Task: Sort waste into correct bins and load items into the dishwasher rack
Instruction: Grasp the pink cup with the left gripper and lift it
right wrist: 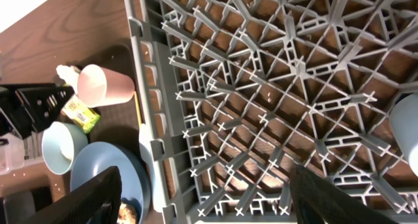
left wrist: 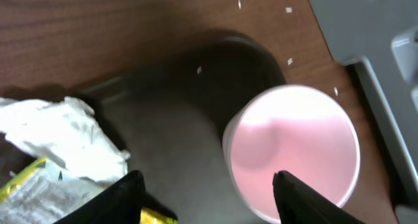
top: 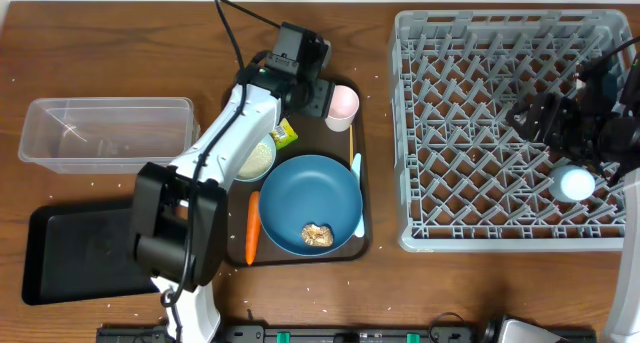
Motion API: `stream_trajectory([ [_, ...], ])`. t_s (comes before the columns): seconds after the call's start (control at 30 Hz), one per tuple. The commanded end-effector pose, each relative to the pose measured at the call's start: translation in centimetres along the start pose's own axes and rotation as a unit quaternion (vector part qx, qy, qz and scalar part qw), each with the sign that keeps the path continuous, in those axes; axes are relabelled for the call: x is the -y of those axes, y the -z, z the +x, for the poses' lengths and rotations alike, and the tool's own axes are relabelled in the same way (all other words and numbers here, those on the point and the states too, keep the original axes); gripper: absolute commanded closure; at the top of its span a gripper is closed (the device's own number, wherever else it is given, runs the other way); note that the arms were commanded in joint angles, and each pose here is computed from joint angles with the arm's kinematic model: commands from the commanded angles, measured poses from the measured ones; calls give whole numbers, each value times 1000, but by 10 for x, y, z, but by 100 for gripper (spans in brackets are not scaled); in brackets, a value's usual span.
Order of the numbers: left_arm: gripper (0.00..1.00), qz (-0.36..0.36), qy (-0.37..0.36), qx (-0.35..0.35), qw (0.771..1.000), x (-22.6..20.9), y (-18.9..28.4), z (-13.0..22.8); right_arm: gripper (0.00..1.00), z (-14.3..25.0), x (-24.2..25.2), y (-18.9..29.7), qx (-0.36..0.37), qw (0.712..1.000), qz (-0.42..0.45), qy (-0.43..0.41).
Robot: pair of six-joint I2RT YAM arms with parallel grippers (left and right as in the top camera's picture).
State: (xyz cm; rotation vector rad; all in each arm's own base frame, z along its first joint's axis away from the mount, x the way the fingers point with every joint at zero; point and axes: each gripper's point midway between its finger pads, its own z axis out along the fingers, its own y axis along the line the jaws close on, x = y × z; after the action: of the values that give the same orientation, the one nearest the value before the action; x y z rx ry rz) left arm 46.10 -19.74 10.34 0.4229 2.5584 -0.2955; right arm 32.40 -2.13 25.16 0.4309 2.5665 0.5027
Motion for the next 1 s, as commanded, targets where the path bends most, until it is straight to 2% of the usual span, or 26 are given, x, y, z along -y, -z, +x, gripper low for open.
stream_trajectory([
  [0.0,40,-7,11,-12,1000,-4,-16,6,24,4,-2,-3,-8,1000,-3,9],
  [0.17,45,-8,22,-42,999,-6,-38,23,23,4,-2,-3,-8,1000,-3,9],
  [0.2,48,-8,23,-45,999,-6,-40,25,23,4,-2,-3,-8,1000,-3,9],
  [0.23,56,-8,23,-48,999,-7,-41,27,23,4,-2,-3,-8,1000,-3,9],
  [0.33,67,-9,23,-49,998,-7,-41,27,23,4,-2,-3,-8,1000,-3,9],
  [0.43,86,-9,23,-48,999,-6,-39,26,23,4,-2,-3,-8,1000,-3,9],
  [0.5,94,-8,23,-47,999,-6,-37,25,23,4,-2,-3,-8,1000,-3,9],
  [0.6,94,-8,24,-41,999,-5,-27,21,22,4,-2,-3,-8,1000,-3,14],
  [0.8,94,-4,31,-11,999,3,35,4,21,8,-21,-7,-13,993,-30,113],
  [0.97,94,104,33,30,994,36,110,-11,20,22,-63,-9,-24,973,-111,202],
])
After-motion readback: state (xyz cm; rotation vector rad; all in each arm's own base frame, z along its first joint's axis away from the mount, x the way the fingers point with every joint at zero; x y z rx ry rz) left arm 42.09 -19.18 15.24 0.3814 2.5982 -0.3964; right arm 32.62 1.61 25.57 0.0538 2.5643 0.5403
